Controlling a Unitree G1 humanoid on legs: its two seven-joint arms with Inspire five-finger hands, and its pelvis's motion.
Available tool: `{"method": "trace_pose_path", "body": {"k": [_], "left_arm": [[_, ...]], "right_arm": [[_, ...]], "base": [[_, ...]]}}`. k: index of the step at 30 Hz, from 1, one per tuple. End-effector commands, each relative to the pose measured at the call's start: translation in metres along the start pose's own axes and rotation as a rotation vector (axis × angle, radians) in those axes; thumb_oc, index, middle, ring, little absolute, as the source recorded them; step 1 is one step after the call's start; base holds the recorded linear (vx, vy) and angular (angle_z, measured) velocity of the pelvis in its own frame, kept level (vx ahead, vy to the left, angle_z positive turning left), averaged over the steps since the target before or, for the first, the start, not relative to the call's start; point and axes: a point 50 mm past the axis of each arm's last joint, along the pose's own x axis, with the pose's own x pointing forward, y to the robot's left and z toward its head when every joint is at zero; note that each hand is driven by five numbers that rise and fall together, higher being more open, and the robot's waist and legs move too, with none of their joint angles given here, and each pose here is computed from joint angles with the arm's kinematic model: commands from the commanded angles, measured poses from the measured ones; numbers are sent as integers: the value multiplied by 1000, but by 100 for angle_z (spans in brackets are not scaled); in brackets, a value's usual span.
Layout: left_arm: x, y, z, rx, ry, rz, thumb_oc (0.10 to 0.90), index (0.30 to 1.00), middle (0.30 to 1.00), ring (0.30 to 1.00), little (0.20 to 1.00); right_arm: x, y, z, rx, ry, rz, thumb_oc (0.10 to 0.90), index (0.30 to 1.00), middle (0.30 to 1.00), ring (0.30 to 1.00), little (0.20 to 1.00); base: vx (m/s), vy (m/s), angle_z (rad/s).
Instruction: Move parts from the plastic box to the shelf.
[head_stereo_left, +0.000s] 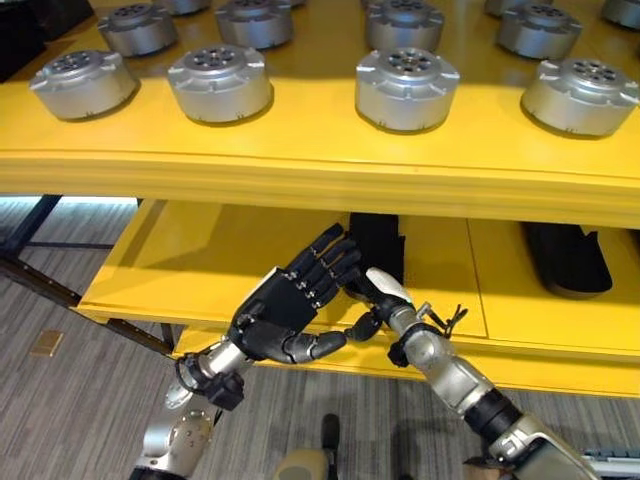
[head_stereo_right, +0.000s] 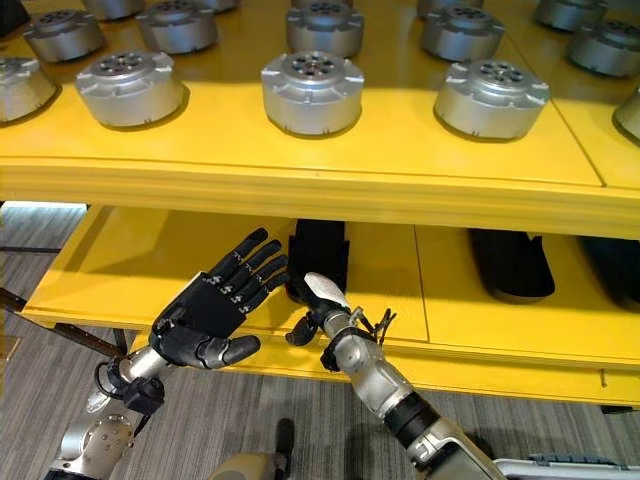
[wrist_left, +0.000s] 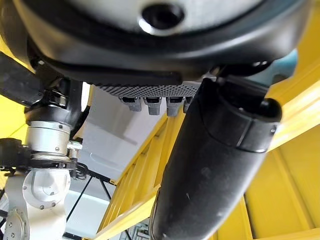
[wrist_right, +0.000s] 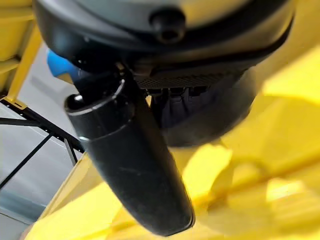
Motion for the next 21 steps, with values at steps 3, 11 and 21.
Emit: {"method": "trace_pose_path", "body": {"k": [3,11,21], "left_arm": [[20,-20,26,87,-167,-147,900,1000,1000,1000,1000],[15,-19,27,84,-174,-149,900,1000,1000,1000,1000],[14,-18,29,68,-174,-161,900,1000,1000,1000,1000]], "right_arm": [[8,-54,18,-179,-98,-280,900,1000,1000,1000,1000],[4,-56,-8,-245,14,-302,900,1000,1000,1000,1000],[7,-68,-31,-396,33,-357,900,1000,1000,1000,1000]], "base": [[-22,13,-3],[-1,1,0],[12,-3,1]]}}
